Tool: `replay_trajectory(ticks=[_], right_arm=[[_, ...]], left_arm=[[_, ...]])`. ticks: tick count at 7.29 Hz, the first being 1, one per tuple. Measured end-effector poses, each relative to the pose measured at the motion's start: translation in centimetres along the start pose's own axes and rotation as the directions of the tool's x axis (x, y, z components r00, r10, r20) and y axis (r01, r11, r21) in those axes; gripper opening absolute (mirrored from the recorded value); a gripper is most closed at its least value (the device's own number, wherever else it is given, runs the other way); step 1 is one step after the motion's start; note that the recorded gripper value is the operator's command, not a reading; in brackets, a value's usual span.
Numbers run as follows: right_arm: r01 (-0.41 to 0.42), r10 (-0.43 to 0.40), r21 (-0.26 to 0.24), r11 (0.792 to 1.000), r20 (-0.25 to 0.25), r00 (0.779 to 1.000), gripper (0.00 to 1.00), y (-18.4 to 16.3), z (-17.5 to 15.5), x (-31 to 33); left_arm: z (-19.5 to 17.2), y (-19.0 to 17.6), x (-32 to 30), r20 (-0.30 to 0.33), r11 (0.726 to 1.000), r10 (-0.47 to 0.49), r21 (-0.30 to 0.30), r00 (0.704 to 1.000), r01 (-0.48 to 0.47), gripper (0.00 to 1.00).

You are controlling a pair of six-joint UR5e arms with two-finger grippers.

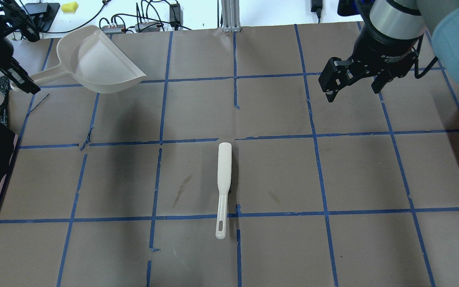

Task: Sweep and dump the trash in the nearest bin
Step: 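Bring the empty dustpan back and set it on the table with the left gripper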

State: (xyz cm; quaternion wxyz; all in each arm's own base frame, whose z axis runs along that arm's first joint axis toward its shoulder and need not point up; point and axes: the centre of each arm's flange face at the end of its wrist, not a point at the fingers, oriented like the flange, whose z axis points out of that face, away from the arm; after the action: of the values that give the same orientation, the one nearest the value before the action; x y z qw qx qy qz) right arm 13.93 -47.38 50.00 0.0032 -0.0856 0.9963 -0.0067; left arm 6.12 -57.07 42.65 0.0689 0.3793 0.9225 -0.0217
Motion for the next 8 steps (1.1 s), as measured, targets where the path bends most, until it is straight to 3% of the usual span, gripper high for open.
replay_trajectory(ticks=[4, 6, 8], right_arm=[[0.003, -0.003, -0.006, 1.000, 0.001, 1.000, 1.00, 0.2, 0.3, -0.1], [0.004, -0.004, -0.006, 1.000, 0.001, 1.000, 1.00, 0.5, 0.3, -0.2], [0.005, -0.005, -0.006, 1.000, 0.001, 1.000, 1.00, 0.5, 0.3, -0.2]], left_arm=[[2.4, -9.8, 9.4, -0.027, 0.985, -0.174, 0.005, 0.984, 0.175, 0.11], [3.8, -12.8, 11.9, -0.046, 0.949, -0.315, -0.006, 0.948, 0.315, 0.11], [4.4, -16.1, 15.9, -0.053, 0.890, -0.455, -0.006, 0.889, 0.455, 0.11]])
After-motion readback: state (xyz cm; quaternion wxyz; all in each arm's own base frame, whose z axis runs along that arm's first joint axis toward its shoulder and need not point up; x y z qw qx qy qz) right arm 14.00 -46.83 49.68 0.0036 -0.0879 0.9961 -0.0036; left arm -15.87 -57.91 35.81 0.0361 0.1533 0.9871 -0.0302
